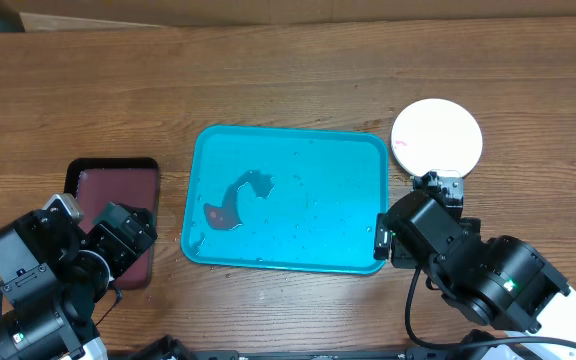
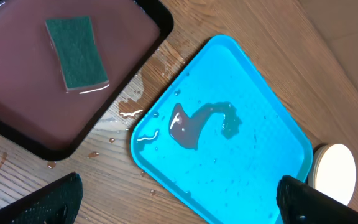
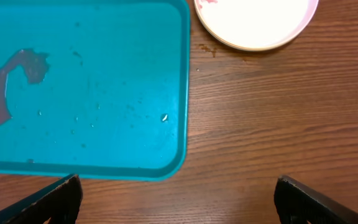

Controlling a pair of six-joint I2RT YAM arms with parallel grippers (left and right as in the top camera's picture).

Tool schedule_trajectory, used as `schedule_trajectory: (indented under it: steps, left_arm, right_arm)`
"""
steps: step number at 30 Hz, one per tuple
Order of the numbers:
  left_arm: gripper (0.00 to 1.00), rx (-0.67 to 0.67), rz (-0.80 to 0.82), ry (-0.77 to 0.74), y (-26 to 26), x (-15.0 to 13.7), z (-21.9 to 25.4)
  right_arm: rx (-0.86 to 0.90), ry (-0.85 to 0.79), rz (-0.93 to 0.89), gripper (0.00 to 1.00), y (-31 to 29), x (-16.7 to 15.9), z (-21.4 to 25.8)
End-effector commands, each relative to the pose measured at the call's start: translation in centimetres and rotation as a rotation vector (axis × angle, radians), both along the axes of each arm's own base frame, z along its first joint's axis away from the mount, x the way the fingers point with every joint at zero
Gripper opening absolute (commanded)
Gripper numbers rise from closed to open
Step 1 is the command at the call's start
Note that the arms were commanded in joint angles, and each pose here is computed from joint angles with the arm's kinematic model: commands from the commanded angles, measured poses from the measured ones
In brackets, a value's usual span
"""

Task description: Clean dirty plates on tray and stack at the side

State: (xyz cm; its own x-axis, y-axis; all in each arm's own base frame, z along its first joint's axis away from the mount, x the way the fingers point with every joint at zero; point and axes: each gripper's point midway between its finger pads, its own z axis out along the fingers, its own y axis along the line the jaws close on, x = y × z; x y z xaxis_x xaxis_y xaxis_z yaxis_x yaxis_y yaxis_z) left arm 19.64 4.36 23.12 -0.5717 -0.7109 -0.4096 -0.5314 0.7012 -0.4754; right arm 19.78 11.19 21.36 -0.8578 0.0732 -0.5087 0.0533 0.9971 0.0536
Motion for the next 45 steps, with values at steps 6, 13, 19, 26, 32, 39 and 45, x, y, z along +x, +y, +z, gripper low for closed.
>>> schedule_trajectory:
  steps: [6, 13, 19, 26, 32, 39, 45]
  left_arm:
    - [1.00, -0.022, 0.008, 0.004, -0.2, 0.0, -0.3]
    - [1.00, -0.022, 0.008, 0.004, -0.2, 0.0, -0.3]
    - [1.00, -0.022, 0.008, 0.004, -0.2, 0.0, -0.3]
    - [1.00, -0.022, 0.008, 0.004, -0.2, 0.0, -0.3]
    - [1.00, -0.022, 0.008, 0.004, -0.2, 0.0, -0.3]
    - [1.00, -0.022, 0.008, 0.004, -0.2, 0.0, -0.3]
    - [1.00, -0.022, 0.008, 0.004, -0.2, 0.0, -0.3]
  right_arm:
    - [-0.007, -0.030, -0.020, 1.00, -0.3, 0.5, 0.2]
    - [0.130, -0.113, -0.041, 1.00, -1.3, 2.8, -0.5]
    - [0.325, -0.334, 0.047, 1.00, -2.1, 5.5, -1.1]
    - [0.416, -0.645, 0.023, 1.00, -5.1, 5.6, -2.7]
    - [0.426, -0.809, 0.034, 1.00, -5.7, 4.6, -3.2]
    - [0.429, -0.931, 0.047, 1.00, -6.0, 3.8, -2.3]
    - [0.416, -1.051, 0.040, 1.00, -6.8, 4.1, -1.3]
